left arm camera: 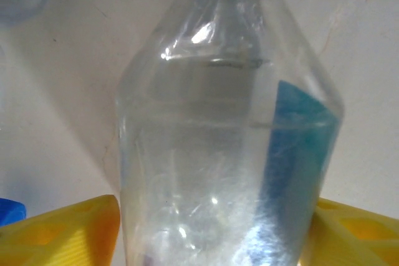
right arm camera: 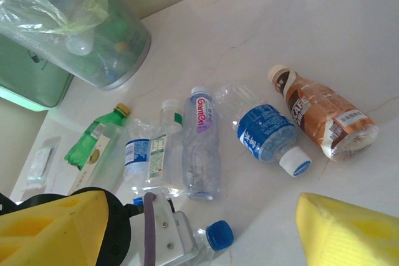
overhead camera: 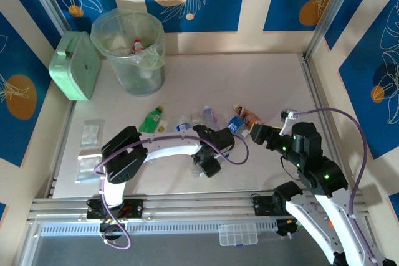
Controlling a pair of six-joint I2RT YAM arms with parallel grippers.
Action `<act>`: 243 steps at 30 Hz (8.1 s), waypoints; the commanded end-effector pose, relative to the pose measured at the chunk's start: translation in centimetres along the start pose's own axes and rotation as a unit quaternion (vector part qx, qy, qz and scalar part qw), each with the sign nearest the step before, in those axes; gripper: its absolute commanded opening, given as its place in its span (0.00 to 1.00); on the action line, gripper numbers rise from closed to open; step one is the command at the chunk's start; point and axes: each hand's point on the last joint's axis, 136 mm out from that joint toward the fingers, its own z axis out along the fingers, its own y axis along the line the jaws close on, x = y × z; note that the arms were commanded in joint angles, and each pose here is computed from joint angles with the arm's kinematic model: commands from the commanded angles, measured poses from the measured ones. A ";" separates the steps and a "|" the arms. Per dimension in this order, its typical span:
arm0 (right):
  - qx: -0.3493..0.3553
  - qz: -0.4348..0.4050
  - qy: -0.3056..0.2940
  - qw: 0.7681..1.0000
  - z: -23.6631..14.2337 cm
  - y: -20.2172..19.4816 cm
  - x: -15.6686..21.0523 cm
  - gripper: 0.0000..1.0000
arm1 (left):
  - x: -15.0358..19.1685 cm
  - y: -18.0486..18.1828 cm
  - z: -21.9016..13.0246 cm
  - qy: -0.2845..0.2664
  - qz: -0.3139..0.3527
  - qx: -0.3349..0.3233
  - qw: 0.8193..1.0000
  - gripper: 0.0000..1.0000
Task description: Put the plastic bottles in the bin
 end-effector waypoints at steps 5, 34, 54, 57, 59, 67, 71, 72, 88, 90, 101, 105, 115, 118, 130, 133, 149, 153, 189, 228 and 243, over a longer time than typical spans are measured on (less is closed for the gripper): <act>-0.029 -0.011 -0.003 1.000 -0.1 0.8 0.0 0.79 | -1.0 -0.7 -0.7 -0.019 0.026 -0.001 0.999 0.56; -0.029 -0.016 -0.067 0.997 -2.8 1.8 -3.3 0.79 | -6.0 9.9 -22.6 -0.351 -0.142 -0.023 0.925 0.00; -0.037 -0.020 -0.038 0.998 -1.2 2.3 -3.1 0.79 | -0.4 36.5 -36.7 -0.507 -0.577 -0.029 0.640 0.00; -0.033 -0.028 -0.038 0.998 -1.1 2.1 -3.0 0.79 | 0.1 40.2 -36.9 -0.514 -0.611 -0.010 0.601 0.00; -0.032 -0.030 -0.036 0.998 -1.0 2.1 -3.0 0.79 | 0.5 42.3 -36.8 -0.511 -0.626 -0.021 0.589 0.00; -0.020 -0.030 -0.022 0.999 -0.4 1.3 -2.2 0.79 | 0.6 49.2 -33.6 -0.473 -0.661 -0.038 0.581 0.00; -0.015 -0.030 -0.020 0.999 -0.4 1.1 -2.2 0.79 | 0.9 51.0 -31.2 -0.453 -0.654 -0.061 0.603 0.00; -0.015 -0.029 -0.020 0.999 -0.4 1.1 -2.2 0.79 | 0.8 51.2 -30.6 -0.444 -0.646 -0.071 0.617 0.00; -0.009 -0.019 0.007 1.000 1.5 1.0 -2.0 0.79 | 2.0 53.9 -22.2 -0.348 -0.646 -0.127 0.667 0.08; -0.008 -0.019 0.008 1.000 1.5 1.0 -2.1 0.79 | 2.2 54.2 -21.4 -0.343 -0.655 -0.123 0.662 0.08; -0.003 -0.023 0.004 1.000 1.5 1.1 -2.5 0.79 | 2.6 55.1 -20.8 -0.346 -0.671 -0.112 0.646 0.63; -0.005 -0.022 0.004 1.000 1.7 1.1 -2.6 0.79 | 2.3 55.1 -21.9 -0.361 -0.663 -0.108 0.646 0.67; -0.008 -0.029 -0.007 1.000 1.2 1.6 -3.4 0.79 | 2.9 54.0 -27.4 -0.401 -0.646 -0.128 0.637 0.85; -0.011 -0.029 -0.011 0.999 0.9 1.8 -3.7 0.79 | 2.9 53.0 -29.6 -0.416 -0.632 -0.133 0.640 0.86; -0.045 -0.032 -0.012 0.998 0.0 3.4 -4.2 0.79 | 1.1 43.3 -36.9 -0.448 -0.533 -0.165 0.698 0.86; -0.060 -0.030 -0.005 0.998 0.0 3.8 -3.8 0.79 | -0.3 39.3 -37.4 -0.462 -0.501 -0.149 0.716 0.86; -0.094 -0.023 0.038 0.995 0.6 5.0 -1.6 0.75 | -0.6 20.4 -22.6 -0.311 -0.341 -0.077 0.884 0.82; -0.089 -0.021 0.056 0.994 1.5 4.7 -0.9 0.75 | 2.6 19.4 -18.4 -0.261 -0.337 -0.080 0.901 0.82; -0.059 -0.012 0.090 0.994 5.0 3.6 1.2 0.75 | 11.7 17.7 -0.4 -0.091 -0.442 -0.102 0.887 0.82; -0.173 0.011 0.091 0.981 4.5 8.3 0.3 0.82 | 2.5 8.3 -18.4 -0.423 -0.242 0.236 0.841 0.45; -0.441 -0.012 0.086 0.893 0.7 18.2 -3.3 0.99 | -0.5 2.9 -27.2 -0.517 -0.106 0.487 0.696 0.42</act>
